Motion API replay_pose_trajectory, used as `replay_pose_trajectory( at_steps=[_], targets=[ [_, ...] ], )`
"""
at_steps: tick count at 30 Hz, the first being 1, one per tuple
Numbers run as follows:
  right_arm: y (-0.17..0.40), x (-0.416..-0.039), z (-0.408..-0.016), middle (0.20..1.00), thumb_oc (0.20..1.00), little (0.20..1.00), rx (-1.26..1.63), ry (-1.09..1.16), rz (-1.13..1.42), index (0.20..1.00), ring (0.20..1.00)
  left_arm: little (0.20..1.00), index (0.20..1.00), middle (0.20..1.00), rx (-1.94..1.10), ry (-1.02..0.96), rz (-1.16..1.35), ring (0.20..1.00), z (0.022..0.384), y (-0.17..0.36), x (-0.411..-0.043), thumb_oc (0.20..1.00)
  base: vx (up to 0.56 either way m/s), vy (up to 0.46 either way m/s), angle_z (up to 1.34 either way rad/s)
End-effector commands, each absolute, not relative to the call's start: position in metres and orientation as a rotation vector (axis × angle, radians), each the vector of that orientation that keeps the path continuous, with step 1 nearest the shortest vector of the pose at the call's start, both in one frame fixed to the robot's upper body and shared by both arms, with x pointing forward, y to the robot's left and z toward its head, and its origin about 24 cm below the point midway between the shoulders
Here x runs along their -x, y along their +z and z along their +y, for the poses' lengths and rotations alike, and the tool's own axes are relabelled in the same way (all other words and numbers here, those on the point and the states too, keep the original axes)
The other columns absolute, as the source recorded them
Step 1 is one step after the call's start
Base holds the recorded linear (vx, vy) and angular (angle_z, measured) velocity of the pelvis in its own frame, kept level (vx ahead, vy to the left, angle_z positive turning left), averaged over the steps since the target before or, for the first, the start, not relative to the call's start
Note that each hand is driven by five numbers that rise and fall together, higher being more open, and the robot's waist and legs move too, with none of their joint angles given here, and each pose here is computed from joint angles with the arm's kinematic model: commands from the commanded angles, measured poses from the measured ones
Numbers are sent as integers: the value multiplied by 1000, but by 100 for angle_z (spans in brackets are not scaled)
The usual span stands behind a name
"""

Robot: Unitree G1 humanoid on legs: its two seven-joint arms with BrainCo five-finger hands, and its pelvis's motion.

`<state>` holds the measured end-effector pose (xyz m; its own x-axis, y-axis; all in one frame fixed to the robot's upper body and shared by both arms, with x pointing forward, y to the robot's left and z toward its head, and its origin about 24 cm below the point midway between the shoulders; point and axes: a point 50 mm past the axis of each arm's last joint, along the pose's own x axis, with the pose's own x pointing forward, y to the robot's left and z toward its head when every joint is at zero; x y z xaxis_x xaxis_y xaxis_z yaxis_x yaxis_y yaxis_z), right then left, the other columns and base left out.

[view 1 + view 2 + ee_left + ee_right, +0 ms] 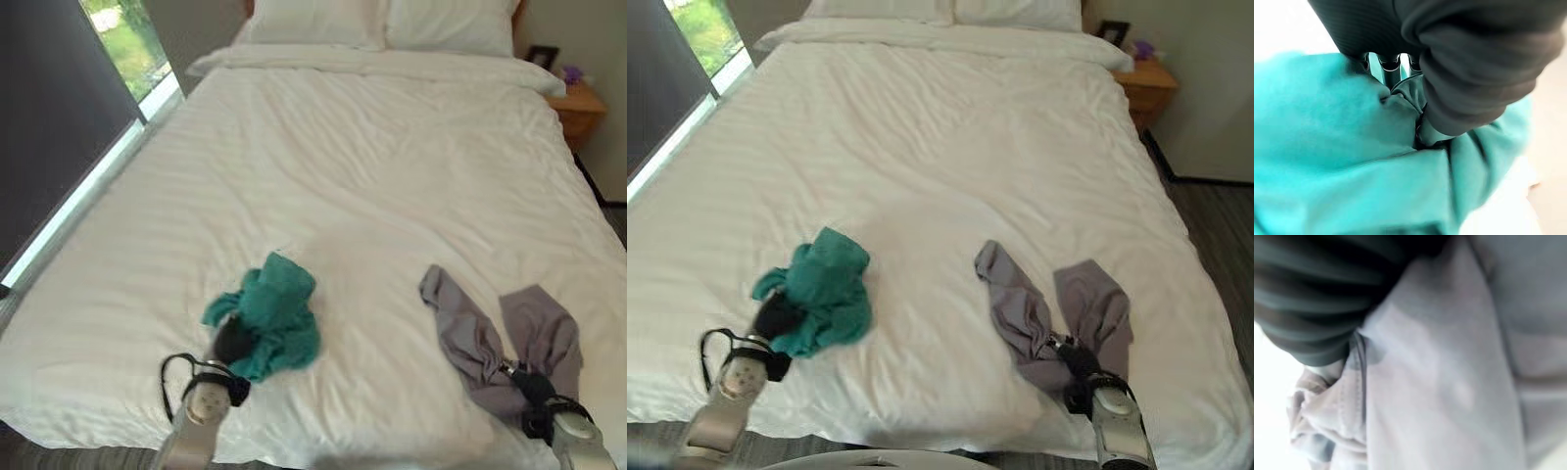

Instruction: Pick up bed clothes into laundry basket.

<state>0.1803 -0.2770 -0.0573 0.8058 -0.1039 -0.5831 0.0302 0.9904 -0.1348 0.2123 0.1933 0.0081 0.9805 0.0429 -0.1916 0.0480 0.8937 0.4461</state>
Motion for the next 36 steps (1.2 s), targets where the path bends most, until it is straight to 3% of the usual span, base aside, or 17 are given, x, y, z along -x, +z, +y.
replay_pose_trajectory(
  at_steps=[1,4,9,16,21,23,26,36],
  targets=[
    [-72,-182,-228,200,200,200,53,18,615,200,200,200,200,200,-296,-57,-88,200,171,59,-248,200,-227,-162,-14],
    [-60,-195,-213,200,200,200,92,14,533,200,200,200,200,200,-149,-108,-153,200,144,74,-250,200,-164,-70,-19],
    [-23,-230,-222,200,200,200,133,-87,345,200,200,200,200,200,101,-243,-205,200,94,91,-257,200,-306,-27,-15],
    [26,-255,-214,200,200,200,-8,-141,94,200,200,200,200,200,141,-325,-191,200,65,88,-256,200,-168,10,-5],
    [89,-273,-228,200,200,200,-9,-244,-191,200,200,200,200,200,154,-413,-169,200,42,84,-256,200,-129,122,-25],
    [151,-283,-250,200,200,200,-10,-326,-435,200,200,200,200,200,104,-475,-165,200,28,85,-265,200,-575,31,-43],
    [166,-279,-244,200,200,200,8,-301,-510,200,200,200,200,200,86,-456,-179,200,34,92,-275,200,-537,4,-103],
    [119,-273,-211,200,200,200,-41,-206,-358,200,200,200,200,200,94,-305,-148,200,62,77,-272,200,-226,9,-123]
  ],
)
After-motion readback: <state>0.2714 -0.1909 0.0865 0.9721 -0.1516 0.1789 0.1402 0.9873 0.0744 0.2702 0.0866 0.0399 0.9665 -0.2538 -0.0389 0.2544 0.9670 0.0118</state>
